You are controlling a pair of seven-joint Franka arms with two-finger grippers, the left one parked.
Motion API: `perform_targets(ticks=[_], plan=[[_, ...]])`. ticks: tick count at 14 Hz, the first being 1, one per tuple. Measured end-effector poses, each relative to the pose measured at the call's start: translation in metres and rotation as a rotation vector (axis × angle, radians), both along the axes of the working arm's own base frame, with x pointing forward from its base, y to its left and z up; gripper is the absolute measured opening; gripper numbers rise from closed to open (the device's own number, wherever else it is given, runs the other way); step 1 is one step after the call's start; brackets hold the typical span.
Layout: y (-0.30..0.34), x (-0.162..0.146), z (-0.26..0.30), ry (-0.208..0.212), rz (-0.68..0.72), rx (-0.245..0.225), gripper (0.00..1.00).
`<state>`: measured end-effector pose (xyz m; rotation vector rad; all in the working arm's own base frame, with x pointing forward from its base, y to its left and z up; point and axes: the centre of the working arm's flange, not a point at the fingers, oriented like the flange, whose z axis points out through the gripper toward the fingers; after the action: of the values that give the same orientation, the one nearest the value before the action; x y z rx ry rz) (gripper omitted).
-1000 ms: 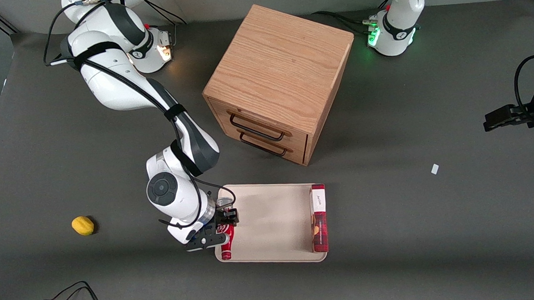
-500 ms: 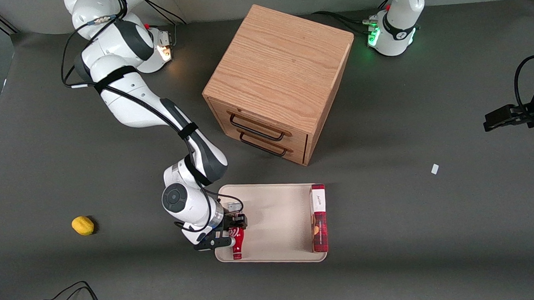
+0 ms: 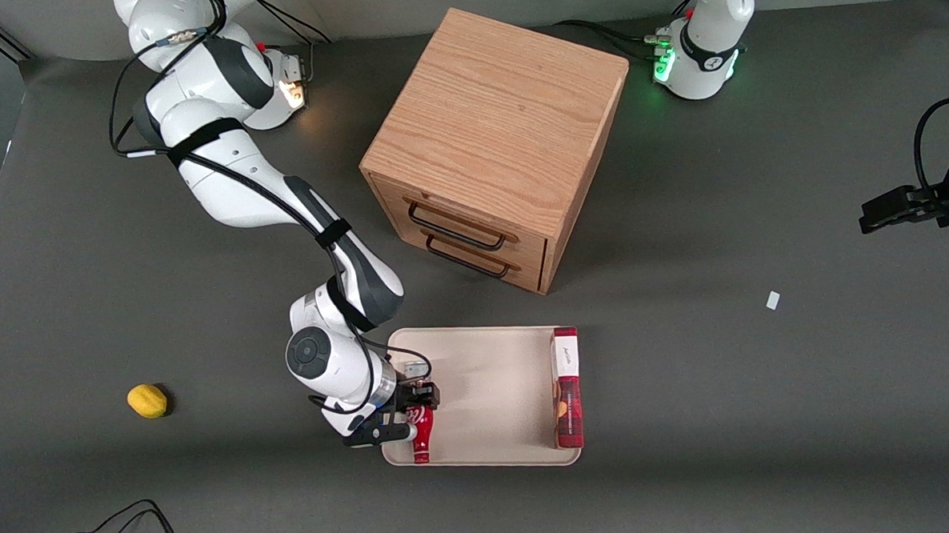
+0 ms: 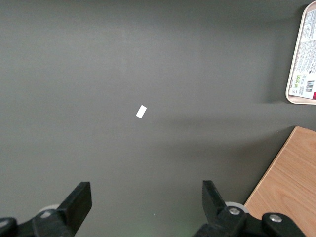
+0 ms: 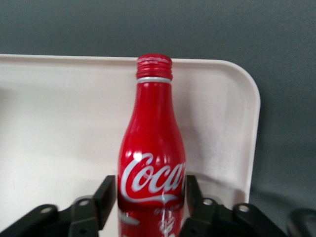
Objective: Place coke bottle on tray
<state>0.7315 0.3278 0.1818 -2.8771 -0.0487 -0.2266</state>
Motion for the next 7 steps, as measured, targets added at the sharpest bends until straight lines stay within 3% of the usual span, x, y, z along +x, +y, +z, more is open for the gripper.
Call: perform_targets(ticks=[3,7], plan=[[-0.0002,0.0010,0.0019,-0.004,-0.001,0.001,0.98],[-0.0030,0.0045,0.0092,-0.015,-0.006,0.005,1.00]])
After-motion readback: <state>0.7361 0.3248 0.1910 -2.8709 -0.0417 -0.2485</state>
